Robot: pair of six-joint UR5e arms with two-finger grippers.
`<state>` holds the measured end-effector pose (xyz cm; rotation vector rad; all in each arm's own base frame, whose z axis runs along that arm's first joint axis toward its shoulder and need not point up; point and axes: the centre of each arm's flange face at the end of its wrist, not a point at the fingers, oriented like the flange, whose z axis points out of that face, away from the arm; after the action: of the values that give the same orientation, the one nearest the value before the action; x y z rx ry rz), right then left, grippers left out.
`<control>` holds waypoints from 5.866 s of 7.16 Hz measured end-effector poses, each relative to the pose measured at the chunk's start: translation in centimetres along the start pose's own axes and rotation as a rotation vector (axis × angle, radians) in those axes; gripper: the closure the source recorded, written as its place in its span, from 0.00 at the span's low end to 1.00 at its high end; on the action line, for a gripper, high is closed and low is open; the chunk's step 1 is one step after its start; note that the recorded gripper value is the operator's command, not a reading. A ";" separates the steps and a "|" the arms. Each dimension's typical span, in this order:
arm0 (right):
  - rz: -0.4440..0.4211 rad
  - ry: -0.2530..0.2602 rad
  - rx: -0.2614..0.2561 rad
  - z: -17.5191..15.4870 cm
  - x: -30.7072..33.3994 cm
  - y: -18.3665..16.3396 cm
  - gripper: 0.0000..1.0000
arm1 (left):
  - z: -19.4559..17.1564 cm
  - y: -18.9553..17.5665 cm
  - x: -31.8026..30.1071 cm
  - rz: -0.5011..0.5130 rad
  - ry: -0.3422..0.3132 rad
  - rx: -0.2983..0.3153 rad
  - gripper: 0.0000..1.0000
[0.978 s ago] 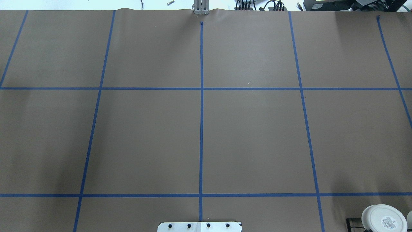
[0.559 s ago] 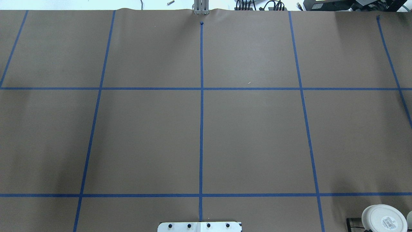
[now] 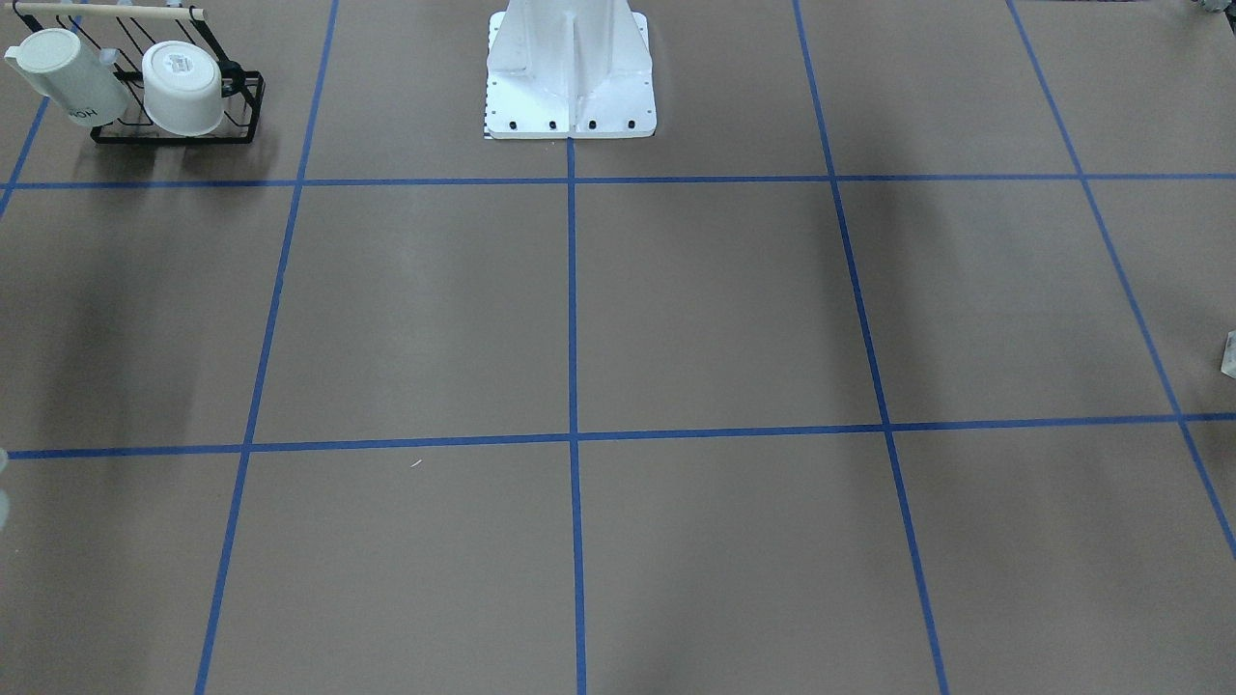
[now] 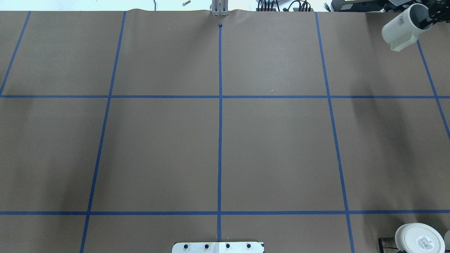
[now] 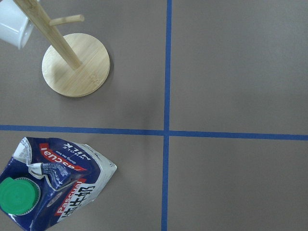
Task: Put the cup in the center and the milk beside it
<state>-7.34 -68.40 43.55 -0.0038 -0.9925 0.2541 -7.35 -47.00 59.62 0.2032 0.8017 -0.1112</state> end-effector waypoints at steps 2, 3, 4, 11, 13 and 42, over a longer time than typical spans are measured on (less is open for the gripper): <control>0.207 0.002 -0.007 4.4 -13.8 4.7 1.00 | 0.1 0.0 -0.1 -0.002 0.000 -0.001 0.02; 0.316 0.017 -0.001 7.4 -20.1 7.5 1.00 | 0.1 0.0 -0.1 -0.003 0.000 -0.002 0.02; 0.410 0.036 0.015 10.7 -25.0 10.5 1.00 | 0.2 0.0 -0.2 -0.004 -0.001 -0.003 0.02; 0.610 0.122 0.055 22.7 -38.8 20.4 1.00 | 0.6 0.2 -0.6 -0.012 -0.001 -0.012 0.02; 0.593 0.127 0.033 24.0 -39.9 22.5 1.00 | 0.8 0.3 -0.8 -0.017 -0.002 -0.017 0.02; -0.132 0.173 0.010 3.1 0.3 8.2 0.00 | 4.5 -3.3 -11.5 0.515 -0.043 -0.092 0.02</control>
<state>-11.52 -60.76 44.52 0.0476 -0.8161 0.1350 -12.75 -50.95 70.55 0.3129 0.6884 0.4047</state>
